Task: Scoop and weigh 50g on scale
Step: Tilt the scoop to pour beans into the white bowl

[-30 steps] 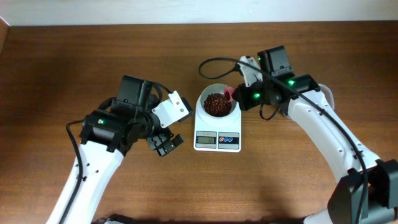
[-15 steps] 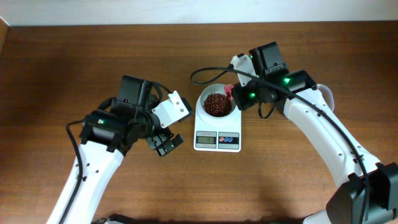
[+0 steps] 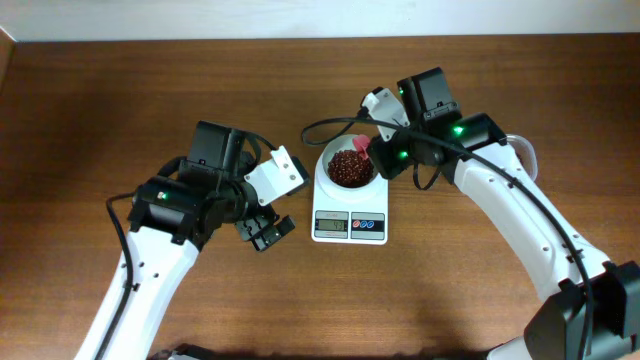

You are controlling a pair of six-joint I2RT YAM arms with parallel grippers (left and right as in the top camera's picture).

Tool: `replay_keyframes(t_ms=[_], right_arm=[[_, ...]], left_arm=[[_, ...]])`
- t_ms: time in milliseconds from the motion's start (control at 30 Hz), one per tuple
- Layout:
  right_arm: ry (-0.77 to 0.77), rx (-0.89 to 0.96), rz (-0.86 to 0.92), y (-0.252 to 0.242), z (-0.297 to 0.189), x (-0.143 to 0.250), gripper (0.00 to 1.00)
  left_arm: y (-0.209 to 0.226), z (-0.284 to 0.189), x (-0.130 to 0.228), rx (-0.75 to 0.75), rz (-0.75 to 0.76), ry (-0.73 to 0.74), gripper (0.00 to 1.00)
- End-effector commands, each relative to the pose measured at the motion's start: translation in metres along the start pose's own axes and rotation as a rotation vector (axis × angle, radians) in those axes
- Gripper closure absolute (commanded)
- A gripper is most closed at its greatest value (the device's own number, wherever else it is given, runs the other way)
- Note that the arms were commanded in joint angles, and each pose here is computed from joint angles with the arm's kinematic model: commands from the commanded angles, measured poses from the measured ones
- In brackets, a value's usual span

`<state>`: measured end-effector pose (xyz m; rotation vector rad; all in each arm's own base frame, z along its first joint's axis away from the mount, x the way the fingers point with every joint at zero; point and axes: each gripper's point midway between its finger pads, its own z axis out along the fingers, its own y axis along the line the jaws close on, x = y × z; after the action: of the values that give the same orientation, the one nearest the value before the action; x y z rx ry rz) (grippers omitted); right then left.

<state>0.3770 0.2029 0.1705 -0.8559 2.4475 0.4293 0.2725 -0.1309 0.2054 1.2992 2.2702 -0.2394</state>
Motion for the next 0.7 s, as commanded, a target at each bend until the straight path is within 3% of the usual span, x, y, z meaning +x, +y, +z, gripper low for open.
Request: replay_keyframes(t_ms=[0, 133, 233, 400, 533, 667], right_arm=[[-0.041, -0.03, -0.014, 0.003, -0.01, -0.011, 0.96], [-0.067, -0.122, -0.008, 0.013, -0.013, -0.014, 0.96], [0.021, 0.096, -0.051, -0.009, 0.002, -0.002, 0.96], [-0.011, 0.137, -0.072, -0.009, -0.007, -0.014, 0.96], [-0.036, 0.013, -0.109, 0.027, 0.0, -0.021, 0.96], [0.037, 0.36, -0.172, -0.019, -0.006, -0.016, 0.96]], left_arm=[[0.001, -0.007, -0.006, -0.009, 0.02, -0.026, 0.01], [0.001, -0.007, -0.006, -0.009, 0.02, -0.026, 0.01], [0.001, -0.007, -0.006, -0.009, 0.02, -0.026, 0.01], [0.001, -0.007, -0.006, -0.009, 0.02, -0.026, 0.01], [0.001, -0.007, -0.006, -0.009, 0.02, -0.026, 0.01], [0.001, -0.007, -0.006, -0.009, 0.02, -0.026, 0.01]])
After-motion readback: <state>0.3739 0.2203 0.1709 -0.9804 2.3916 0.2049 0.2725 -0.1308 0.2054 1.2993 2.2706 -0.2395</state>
